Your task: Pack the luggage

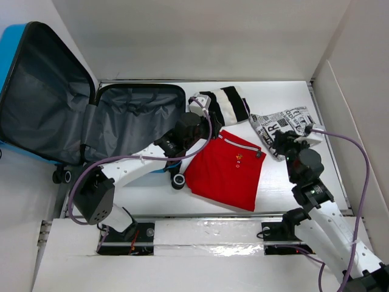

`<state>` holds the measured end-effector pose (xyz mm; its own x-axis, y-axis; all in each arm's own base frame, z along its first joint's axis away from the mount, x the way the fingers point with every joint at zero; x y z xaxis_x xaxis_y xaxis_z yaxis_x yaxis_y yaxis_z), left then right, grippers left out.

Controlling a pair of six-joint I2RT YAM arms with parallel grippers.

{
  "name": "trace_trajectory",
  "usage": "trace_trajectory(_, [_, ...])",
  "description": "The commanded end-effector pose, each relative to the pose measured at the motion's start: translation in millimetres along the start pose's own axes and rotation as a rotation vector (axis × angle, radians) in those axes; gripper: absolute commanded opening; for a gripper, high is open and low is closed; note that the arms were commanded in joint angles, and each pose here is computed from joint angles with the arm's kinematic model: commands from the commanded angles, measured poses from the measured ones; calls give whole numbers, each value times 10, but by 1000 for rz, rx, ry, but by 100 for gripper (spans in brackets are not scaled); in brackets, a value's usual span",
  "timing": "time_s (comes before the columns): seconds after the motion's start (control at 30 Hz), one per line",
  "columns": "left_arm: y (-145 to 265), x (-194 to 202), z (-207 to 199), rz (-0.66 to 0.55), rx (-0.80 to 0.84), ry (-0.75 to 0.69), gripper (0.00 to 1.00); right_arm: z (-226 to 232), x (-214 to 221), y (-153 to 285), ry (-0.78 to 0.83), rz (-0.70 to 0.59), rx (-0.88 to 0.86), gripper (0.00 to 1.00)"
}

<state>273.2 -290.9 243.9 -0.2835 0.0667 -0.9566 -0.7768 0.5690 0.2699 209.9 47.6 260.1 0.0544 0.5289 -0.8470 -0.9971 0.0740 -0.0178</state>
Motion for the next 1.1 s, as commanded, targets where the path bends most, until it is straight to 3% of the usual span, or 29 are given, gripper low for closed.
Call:
trace_trajectory(0.0, [32, -311, -127, -89, 79, 45, 38, 43, -127, 23, -43, -55, -12, 35])
trace_trajectory(0.07, [79, -272, -144, -97, 109, 56, 30, 48, -137, 35, -41, -57, -20, 12])
trace_trajectory(0.13, [107, -272, -152, -110, 120, 71, 21, 18, -155, 42, -41, -71, 9, 0])
trace_trajectory(0.23, [172, -229, -236, -94, 120, 68, 0, 14, -102, 8, -30, -48, 13, 0])
trace_trajectory(0.5, [168, -12, -360, -38, 96, 41, 0, 16, 10, -120, 3, 19, 55, 0])
trace_trajectory(0.63, [105, 33, -683, -15, 71, -21, 0, -122, 94, -198, 4, 23, 144, 0])
trace_trajectory(0.83, [-101, 125, -947, 4, 136, -39, 0, -543, 324, -535, -63, 140, 283, 0])
trace_trajectory(0.93, [-182, 164, -1033, -16, 190, -12, 0, -877, 337, -703, -202, 159, 302, 22])
trace_trajectory(0.97, [-232, 162, -1087, -8, 219, -14, 0, -1092, 392, -761, -277, 182, 337, 38])
trace_trajectory(1.07, [-312, 163, -1153, 0, 247, -15, 0, -1384, 493, -817, -361, 196, 422, 55])
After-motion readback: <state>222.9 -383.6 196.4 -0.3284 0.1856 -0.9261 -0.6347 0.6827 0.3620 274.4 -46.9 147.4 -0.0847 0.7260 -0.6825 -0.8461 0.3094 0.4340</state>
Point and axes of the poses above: each gripper's point midway between its finger pads, its own y axis back along the fingers, its own z axis along the line the jaws close on, x = y × z, the point moved 8 cm from there along y, back along the fingers, and after that the axes turned 15 degrees about -y, right-handed, at the moved point
